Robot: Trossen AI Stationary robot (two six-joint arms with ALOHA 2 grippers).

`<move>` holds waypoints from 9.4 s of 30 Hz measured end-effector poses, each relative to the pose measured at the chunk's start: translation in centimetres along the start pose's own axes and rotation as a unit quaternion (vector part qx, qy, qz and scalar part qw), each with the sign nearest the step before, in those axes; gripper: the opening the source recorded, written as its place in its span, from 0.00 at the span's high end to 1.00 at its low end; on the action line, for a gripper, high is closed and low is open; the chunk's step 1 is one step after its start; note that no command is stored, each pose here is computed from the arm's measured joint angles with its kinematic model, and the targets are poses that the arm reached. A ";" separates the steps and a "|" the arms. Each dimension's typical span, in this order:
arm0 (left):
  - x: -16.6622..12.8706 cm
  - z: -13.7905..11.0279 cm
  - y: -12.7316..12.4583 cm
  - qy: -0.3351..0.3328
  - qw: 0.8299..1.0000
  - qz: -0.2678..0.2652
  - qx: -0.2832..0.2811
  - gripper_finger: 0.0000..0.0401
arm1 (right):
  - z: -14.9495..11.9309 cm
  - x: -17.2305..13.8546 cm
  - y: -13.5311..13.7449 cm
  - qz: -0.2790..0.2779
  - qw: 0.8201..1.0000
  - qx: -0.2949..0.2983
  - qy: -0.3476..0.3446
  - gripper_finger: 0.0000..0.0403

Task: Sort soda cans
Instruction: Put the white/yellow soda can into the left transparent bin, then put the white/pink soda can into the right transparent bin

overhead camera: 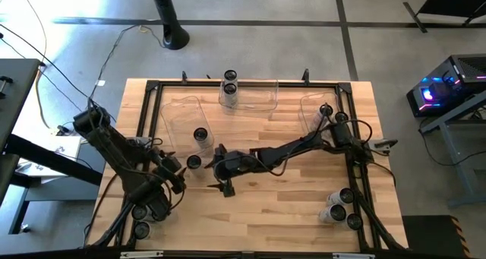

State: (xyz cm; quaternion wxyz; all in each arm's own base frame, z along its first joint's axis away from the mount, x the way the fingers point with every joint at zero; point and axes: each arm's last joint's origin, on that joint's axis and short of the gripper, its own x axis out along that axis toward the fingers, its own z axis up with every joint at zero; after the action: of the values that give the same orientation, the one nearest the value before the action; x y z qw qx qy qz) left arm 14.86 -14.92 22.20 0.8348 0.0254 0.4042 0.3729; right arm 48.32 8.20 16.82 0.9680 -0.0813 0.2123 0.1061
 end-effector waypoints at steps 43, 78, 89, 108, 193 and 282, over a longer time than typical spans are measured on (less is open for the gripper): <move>1.3 1.7 -1.7 -0.024 0.998 -0.045 -0.045 0.19 | 0.2 -0.1 0.9 -0.048 0.999 0.014 0.022 0.20; 2.9 1.2 -2.3 -0.075 0.993 -0.050 -0.076 0.31 | 0.0 -0.2 2.8 -0.096 0.994 -0.009 0.048 0.22; -0.7 5.1 -1.4 -0.099 0.991 -0.088 -0.035 0.37 | 2.1 -4.4 5.0 -0.204 0.967 -0.064 0.140 0.30; -2.2 6.5 11.0 -0.124 0.985 -0.047 -0.108 0.37 | -2.6 -8.9 8.2 -0.327 0.906 -0.039 0.266 0.36; -0.3 6.0 7.2 -0.156 0.961 -0.227 -0.014 0.22 | 0.8 -14.6 8.2 -0.303 0.934 -0.093 0.162 0.36; -10.9 3.7 -5.6 0.331 0.930 -0.135 -0.089 0.23 | 0.3 -16.5 -4.8 0.013 0.975 -0.124 -0.184 0.36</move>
State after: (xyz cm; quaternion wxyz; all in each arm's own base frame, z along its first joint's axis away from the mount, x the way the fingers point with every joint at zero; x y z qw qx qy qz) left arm 16.51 -25.00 29.90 0.6948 -0.2285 0.6225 0.2785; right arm 34.99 0.79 24.65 0.9714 -0.1768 0.0164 0.1575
